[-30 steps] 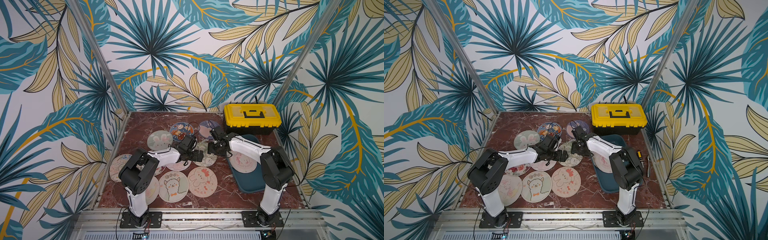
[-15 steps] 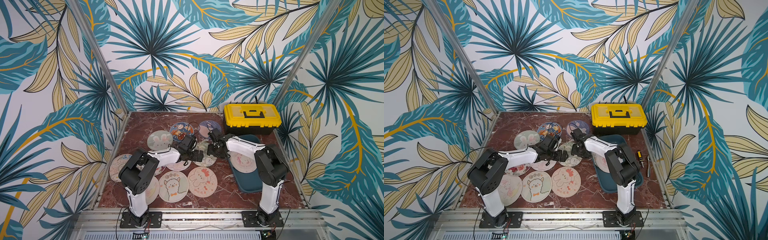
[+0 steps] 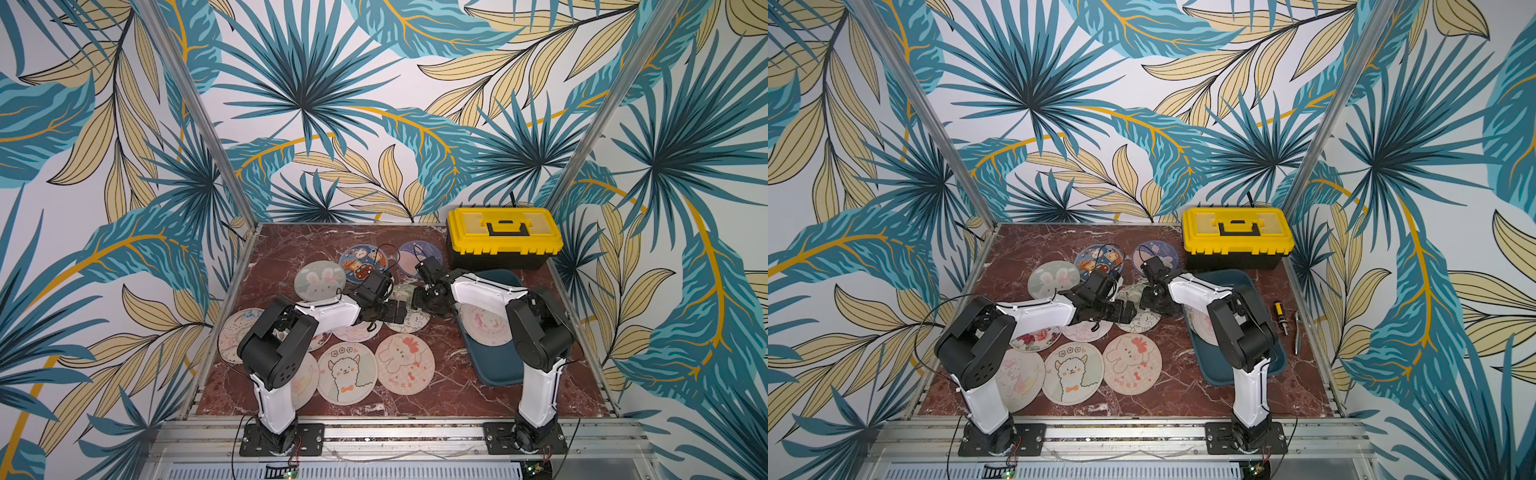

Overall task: Put the coasters into the storage box
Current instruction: Pick up the coaster from the center of the board.

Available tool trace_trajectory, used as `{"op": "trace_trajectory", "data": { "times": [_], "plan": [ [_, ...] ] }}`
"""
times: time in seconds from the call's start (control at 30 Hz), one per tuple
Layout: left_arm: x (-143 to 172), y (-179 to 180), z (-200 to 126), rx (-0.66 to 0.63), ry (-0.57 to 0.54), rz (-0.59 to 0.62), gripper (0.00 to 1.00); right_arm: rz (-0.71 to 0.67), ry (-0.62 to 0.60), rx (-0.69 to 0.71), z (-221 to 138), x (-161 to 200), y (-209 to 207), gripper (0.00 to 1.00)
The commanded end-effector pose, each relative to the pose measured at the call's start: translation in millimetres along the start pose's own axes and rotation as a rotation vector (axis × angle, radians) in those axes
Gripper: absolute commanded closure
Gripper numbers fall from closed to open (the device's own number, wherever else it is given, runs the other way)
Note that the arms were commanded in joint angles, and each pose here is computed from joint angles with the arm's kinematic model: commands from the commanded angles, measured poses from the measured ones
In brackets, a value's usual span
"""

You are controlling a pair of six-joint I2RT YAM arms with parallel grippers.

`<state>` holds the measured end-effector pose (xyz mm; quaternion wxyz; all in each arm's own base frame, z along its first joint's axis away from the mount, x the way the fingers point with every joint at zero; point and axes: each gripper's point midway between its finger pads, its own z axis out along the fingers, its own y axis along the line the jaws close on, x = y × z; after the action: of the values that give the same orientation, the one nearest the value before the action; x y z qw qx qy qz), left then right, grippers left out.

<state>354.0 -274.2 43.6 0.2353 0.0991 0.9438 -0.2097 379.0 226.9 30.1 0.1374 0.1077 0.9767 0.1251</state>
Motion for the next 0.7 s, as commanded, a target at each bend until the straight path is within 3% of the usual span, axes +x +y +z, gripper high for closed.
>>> {"op": "trace_trajectory", "data": {
  "times": [0.0, 0.07, 0.47, 0.67],
  "plan": [
    [-6.6, 0.9, -0.8, -0.016, -0.004, 0.006, 0.01, 0.003, 0.048, -0.021, 13.6, 12.8, 2.1, 0.45],
    [-6.4, 1.5, -0.4, -0.016, -0.002, 0.005, 0.01, 0.001, 0.046, -0.017, 13.7, 11.8, 1.8, 0.49],
    [-8.2, 2.9, -1.7, -0.027, -0.012, 0.007, 0.01, -0.046, 0.003, -0.033, 0.2, 3.5, 6.7, 1.0],
    [-20.7, -1.7, -12.5, -0.025, -0.054, 0.031, 0.01, -0.082, -0.057, -0.051, -21.8, -7.1, 11.7, 1.0]
  ]
}}
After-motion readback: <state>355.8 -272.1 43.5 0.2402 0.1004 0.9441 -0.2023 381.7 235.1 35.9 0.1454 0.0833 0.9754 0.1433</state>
